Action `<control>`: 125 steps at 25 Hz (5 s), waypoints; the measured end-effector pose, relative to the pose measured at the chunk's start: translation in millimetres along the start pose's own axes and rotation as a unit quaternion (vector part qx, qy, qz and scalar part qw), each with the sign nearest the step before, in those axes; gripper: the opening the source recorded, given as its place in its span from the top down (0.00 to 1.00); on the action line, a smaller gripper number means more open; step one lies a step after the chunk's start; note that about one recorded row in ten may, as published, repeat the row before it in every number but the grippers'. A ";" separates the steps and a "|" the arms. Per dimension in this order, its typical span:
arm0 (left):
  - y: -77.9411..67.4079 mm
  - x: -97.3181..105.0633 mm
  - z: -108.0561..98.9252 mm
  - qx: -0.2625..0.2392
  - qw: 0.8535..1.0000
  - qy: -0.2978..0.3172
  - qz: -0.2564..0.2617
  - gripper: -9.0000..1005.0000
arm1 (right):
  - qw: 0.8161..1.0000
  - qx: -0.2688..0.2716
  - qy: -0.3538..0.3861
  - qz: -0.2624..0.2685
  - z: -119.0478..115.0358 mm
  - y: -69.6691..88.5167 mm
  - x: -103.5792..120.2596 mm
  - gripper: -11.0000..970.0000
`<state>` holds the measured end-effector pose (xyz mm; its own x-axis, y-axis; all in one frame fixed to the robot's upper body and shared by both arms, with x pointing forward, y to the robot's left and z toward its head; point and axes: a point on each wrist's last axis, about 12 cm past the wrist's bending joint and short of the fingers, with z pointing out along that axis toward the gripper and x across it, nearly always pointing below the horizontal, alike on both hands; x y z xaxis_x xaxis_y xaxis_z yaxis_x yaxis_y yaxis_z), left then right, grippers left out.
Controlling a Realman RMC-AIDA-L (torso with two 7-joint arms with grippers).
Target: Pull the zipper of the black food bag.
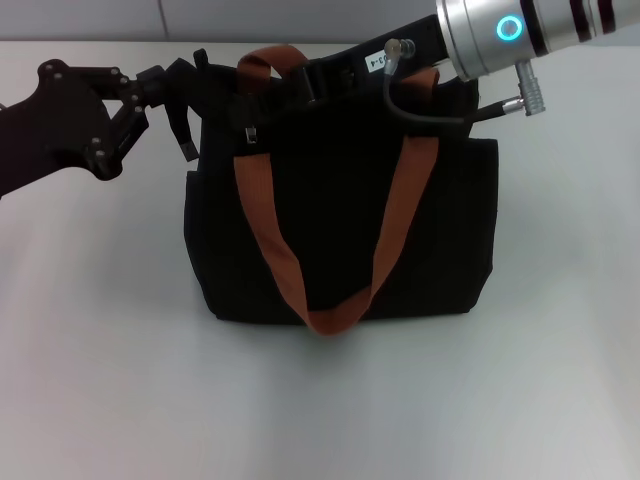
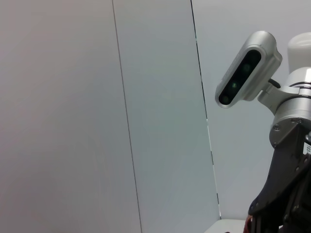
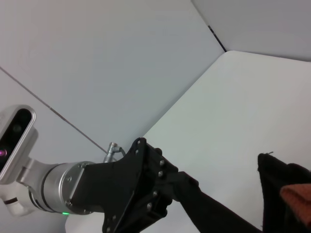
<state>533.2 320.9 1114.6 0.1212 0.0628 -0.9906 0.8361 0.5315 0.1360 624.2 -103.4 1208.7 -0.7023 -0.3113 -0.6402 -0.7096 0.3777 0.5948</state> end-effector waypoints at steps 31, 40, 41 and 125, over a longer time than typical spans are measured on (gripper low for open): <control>0.7 -1.6 2.5 0.003 1.000 -0.003 -0.001 0.98 | 1.000 -0.009 0.008 0.014 8.5 -1.7 4.6 0.67; 0.7 -1.6 2.5 0.003 1.000 -0.003 -0.003 0.98 | 0.999 -0.027 0.001 0.025 7.7 -1.4 6.3 0.67; 0.7 -1.6 2.5 0.003 1.000 -0.003 -0.004 0.98 | 0.999 -0.025 0.003 0.026 8.2 -1.9 6.7 0.67; 2.6 -17.1 18.5 0.006 0.998 -0.056 0.007 0.98 | 0.996 -0.043 -0.033 0.066 19.7 -4.5 8.0 0.75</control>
<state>543.2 305.5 1132.2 0.1920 -0.0242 -0.9811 0.8402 0.5207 0.1516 622.9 -90.3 1191.4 -0.7862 -0.2047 -0.5831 -0.6160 0.3348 0.7131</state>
